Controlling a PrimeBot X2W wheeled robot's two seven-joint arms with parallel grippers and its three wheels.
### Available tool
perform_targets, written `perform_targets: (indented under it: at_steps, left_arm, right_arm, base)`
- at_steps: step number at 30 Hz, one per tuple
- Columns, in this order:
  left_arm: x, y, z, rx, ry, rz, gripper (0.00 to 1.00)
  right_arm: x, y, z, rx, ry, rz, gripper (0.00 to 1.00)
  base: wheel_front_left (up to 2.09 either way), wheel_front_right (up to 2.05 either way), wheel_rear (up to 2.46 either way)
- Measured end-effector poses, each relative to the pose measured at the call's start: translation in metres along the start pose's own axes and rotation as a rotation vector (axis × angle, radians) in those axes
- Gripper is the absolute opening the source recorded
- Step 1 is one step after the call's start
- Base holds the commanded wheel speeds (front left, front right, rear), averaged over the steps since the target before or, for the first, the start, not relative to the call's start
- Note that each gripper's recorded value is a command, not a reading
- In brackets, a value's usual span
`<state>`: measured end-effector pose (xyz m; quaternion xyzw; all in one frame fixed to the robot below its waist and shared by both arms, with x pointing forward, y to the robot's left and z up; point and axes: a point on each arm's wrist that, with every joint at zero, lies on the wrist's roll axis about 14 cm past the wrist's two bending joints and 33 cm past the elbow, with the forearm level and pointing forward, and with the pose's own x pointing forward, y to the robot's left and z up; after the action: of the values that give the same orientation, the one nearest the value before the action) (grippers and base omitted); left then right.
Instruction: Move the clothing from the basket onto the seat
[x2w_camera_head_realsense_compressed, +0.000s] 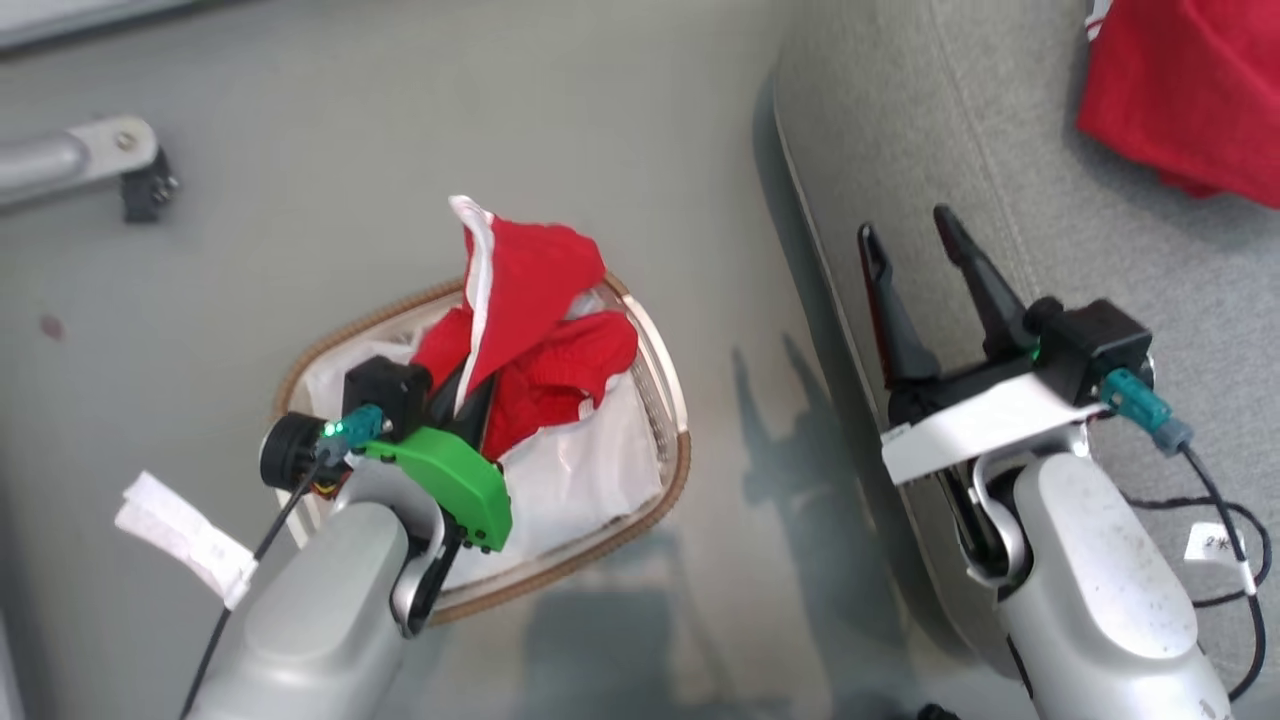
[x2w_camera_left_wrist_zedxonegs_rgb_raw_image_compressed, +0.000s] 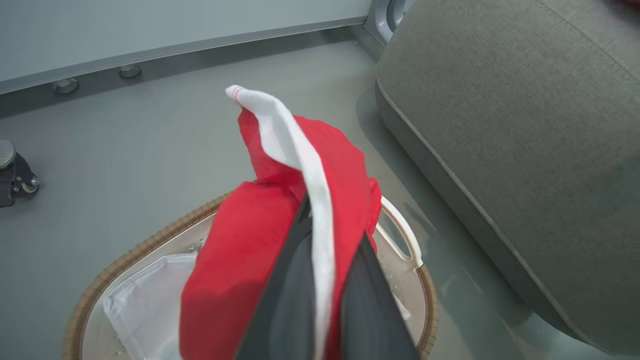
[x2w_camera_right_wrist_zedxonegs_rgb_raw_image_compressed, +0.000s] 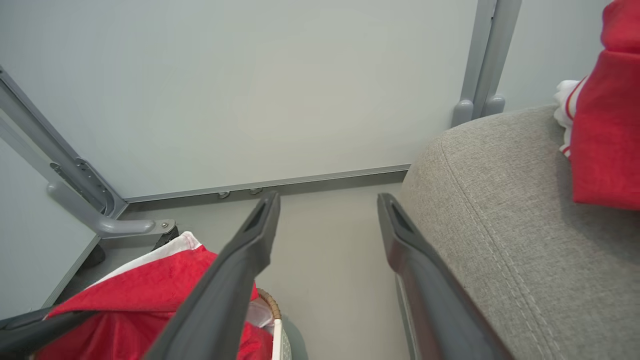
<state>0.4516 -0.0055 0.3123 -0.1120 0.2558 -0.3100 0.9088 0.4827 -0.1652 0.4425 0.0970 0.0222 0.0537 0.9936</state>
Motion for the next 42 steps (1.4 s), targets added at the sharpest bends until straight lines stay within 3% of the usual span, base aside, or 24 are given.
perform_targets:
  at_steps: [17,32,38,42]
  left_arm:
    - [-0.087,-0.053,0.131,0.097,-0.441,0.032,0.0]
    - [-0.148,-0.084,0.187,0.181,-0.658,0.041,0.0]
    - [-0.157,-0.088,0.193,0.197,-0.687,0.041,0.0]
    - [-0.158,-0.092,0.194,0.197,-0.693,0.026,0.0]
  right_arm:
    - [-0.055,0.049,0.019,0.006,-0.002,0.096,1.0]
    - [-0.091,0.084,0.008,-0.005,0.037,0.185,1.0]
    - [-0.096,0.138,-0.013,-0.124,0.094,0.378,1.0]
    - [-0.08,0.17,-0.004,-0.204,0.064,0.495,1.0]
  base:
    - [0.0,0.0,0.0]
    - [0.0,0.0,0.0]
    - [0.0,0.0,0.0]
    - [0.0,0.0,0.0]
